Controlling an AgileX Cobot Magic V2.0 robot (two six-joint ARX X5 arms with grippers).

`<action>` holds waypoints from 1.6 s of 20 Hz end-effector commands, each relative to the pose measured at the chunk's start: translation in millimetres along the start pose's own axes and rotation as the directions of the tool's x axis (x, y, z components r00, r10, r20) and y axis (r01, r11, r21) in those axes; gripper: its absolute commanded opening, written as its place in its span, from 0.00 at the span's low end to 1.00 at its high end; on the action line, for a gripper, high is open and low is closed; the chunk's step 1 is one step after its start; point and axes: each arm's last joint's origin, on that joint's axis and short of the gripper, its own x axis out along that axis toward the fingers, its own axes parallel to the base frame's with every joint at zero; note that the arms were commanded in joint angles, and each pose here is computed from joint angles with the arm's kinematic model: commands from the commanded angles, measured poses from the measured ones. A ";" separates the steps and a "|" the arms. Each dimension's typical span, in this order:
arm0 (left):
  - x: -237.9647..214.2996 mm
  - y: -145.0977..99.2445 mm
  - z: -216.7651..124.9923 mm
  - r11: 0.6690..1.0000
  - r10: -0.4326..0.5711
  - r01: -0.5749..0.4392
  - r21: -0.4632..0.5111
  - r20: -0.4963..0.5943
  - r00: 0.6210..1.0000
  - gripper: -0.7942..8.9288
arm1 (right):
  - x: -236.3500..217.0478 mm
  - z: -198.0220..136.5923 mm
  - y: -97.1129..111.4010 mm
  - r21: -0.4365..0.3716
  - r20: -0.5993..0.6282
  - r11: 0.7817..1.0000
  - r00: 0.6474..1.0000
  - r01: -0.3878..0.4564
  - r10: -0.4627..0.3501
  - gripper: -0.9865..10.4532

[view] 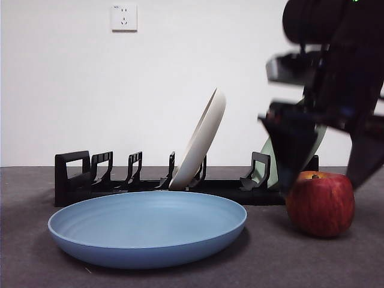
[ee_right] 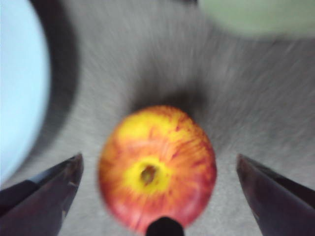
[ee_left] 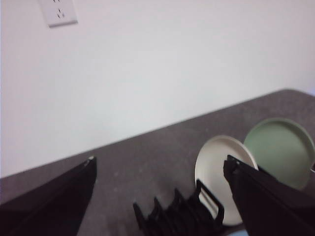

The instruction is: Take the blue plate from the plate rack,put the plate on the table,take the apple from the table,put the apple in the plate

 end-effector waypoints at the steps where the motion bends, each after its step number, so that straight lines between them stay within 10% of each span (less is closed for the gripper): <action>1: 0.5 -0.3 -3.6 1.000 0.002 -0.003 -0.020 -0.024 1.000 0.53 | 16.4 1.6 1.0 -0.011 -0.045 1.000 0.999 0.005 -0.005 0.58; 3: 0.4 -0.2 -4.2 1.000 0.002 -0.003 -0.023 -0.028 1.000 0.53 | 26.9 2.1 1.1 -0.011 -0.071 1.000 0.997 0.007 -0.008 0.55; 7: 0.4 -0.2 -5.4 1.000 0.002 -0.003 -0.015 -0.039 0.999 0.53 | 31.2 3.6 1.1 -0.003 -0.068 1.000 0.998 0.005 -0.005 0.08; 14: 0.6 -0.4 -5.9 1.000 0.002 -0.003 -0.021 -0.044 0.999 0.53 | -16.8 13.7 16.6 -0.026 0.018 0.999 1.000 -0.024 0.025 0.08; 21: 0.6 0.5 -6.7 0.999 0.036 -0.037 -0.013 -0.051 0.998 0.53 | -70.8 50.9 83.7 -0.221 0.207 0.965 0.960 -0.141 0.188 0.08; 32: -0.4 2.2 -16.2 0.995 0.083 -0.076 0.062 -0.128 0.988 0.53 | 22.8 63.5 143.5 -0.322 -0.002 0.935 0.988 -0.147 0.154 0.08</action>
